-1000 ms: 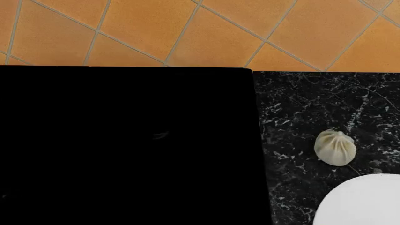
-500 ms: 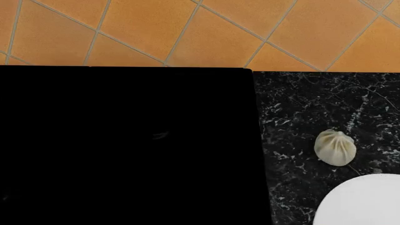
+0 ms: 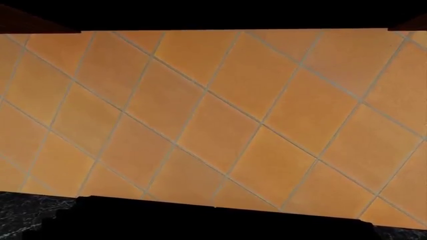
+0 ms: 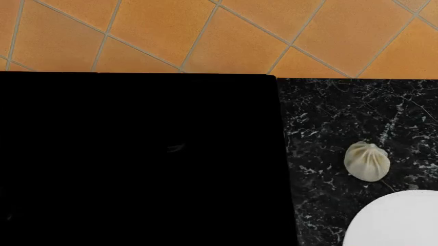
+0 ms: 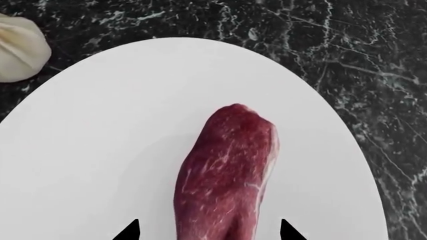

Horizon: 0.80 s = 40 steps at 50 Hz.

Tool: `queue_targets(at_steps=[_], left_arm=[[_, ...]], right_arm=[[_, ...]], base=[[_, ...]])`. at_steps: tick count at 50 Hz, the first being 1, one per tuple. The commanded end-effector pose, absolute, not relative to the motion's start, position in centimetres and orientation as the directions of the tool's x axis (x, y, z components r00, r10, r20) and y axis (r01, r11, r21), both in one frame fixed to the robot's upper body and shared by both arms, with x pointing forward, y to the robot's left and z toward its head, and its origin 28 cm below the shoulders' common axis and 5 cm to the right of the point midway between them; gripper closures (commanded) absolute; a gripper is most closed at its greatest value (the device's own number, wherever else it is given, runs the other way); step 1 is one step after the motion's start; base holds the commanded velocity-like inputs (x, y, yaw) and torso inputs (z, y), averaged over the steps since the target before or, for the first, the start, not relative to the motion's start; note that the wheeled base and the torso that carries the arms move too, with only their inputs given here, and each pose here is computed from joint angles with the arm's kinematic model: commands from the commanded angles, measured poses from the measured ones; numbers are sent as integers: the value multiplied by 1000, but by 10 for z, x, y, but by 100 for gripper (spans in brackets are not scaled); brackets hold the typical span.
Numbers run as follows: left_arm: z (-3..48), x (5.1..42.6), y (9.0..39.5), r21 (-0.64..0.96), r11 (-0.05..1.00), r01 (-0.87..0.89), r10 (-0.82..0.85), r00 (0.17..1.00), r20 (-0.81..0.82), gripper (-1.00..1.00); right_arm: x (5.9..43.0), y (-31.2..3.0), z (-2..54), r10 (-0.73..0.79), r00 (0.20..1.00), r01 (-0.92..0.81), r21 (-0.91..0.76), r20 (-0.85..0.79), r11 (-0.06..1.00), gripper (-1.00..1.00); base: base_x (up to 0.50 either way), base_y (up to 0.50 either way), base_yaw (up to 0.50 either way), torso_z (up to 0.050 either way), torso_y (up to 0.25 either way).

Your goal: Pick the steak from the counter and place it in the microwave.

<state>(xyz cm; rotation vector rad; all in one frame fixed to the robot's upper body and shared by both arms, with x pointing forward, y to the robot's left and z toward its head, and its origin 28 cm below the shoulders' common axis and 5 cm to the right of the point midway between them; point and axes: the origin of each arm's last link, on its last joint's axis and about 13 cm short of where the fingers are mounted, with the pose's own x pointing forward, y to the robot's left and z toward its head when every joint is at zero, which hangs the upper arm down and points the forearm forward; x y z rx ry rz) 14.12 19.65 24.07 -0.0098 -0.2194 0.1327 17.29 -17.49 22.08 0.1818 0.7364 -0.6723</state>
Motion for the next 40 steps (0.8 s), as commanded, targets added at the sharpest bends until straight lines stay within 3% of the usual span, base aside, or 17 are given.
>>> queue_targets(at_steps=[1,40], left_arm=[[240,141,196,-24,991,-131,133,968,214,-100],[244,142,198,-28,990,-135,138,965,225,-100]], right_arm=[[177,-177,220,-508,537,629,-81,-673,773,-100],[183,-185,206,-464,499,630,-61,-732,774,-100]], base=[[0,0,0,0,0],[0,0,0,0,0]])
